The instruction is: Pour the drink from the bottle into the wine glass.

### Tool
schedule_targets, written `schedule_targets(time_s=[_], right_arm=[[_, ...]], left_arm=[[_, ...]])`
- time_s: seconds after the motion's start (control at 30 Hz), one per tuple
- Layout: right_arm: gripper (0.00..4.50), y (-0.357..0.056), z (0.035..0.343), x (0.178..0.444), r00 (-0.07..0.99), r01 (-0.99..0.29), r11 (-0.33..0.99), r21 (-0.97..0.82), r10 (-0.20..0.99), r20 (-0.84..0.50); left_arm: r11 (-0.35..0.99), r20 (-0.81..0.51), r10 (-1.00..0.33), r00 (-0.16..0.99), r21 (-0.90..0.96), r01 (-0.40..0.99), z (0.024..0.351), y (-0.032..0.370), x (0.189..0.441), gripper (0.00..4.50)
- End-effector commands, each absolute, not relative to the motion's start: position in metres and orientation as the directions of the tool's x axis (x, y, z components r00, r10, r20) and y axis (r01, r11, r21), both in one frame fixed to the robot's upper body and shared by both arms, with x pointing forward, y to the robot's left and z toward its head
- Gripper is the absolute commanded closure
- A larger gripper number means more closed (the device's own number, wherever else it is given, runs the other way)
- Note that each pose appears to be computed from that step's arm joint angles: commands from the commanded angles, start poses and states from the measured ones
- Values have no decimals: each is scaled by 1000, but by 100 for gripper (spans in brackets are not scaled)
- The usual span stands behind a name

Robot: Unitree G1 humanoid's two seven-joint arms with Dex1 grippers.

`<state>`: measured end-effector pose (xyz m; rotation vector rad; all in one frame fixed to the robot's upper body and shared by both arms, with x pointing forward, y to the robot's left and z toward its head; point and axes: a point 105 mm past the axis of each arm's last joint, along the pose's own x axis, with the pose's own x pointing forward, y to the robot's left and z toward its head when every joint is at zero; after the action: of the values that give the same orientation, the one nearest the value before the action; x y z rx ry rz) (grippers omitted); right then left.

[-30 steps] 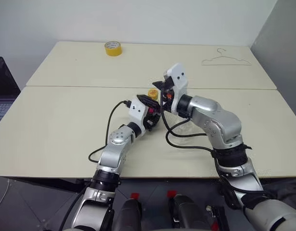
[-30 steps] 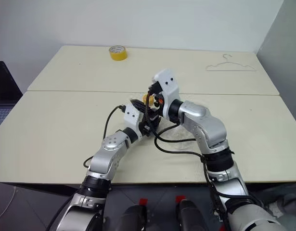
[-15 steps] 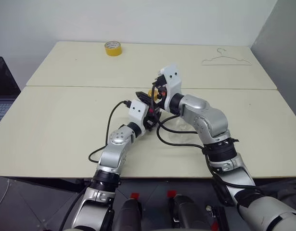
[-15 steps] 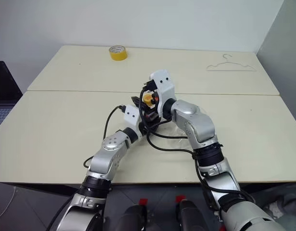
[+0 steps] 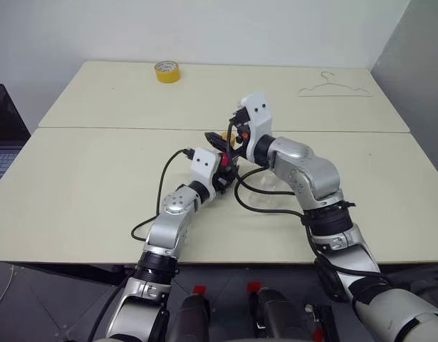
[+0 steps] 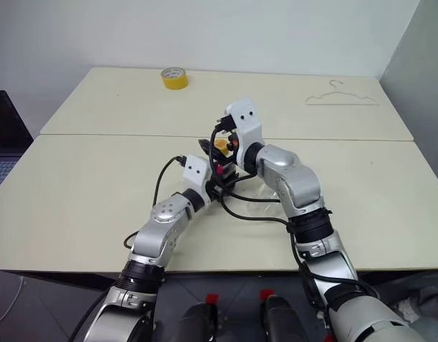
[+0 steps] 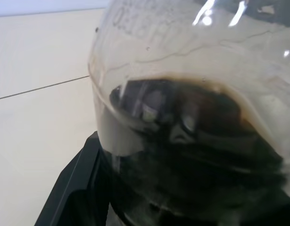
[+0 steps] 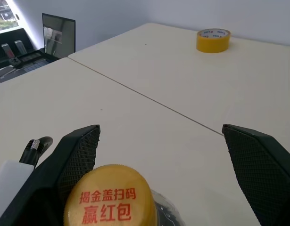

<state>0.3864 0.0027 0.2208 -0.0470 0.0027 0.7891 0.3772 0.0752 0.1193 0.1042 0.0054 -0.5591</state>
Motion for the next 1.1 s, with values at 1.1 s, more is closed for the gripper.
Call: schedule_targets(time_s=[1.1], right_arm=[[8, -38, 227, 372, 708, -704, 703, -99, 707, -10]], left_arm=[[842, -28, -526, 850, 126, 525, 122, 79, 379, 172]])
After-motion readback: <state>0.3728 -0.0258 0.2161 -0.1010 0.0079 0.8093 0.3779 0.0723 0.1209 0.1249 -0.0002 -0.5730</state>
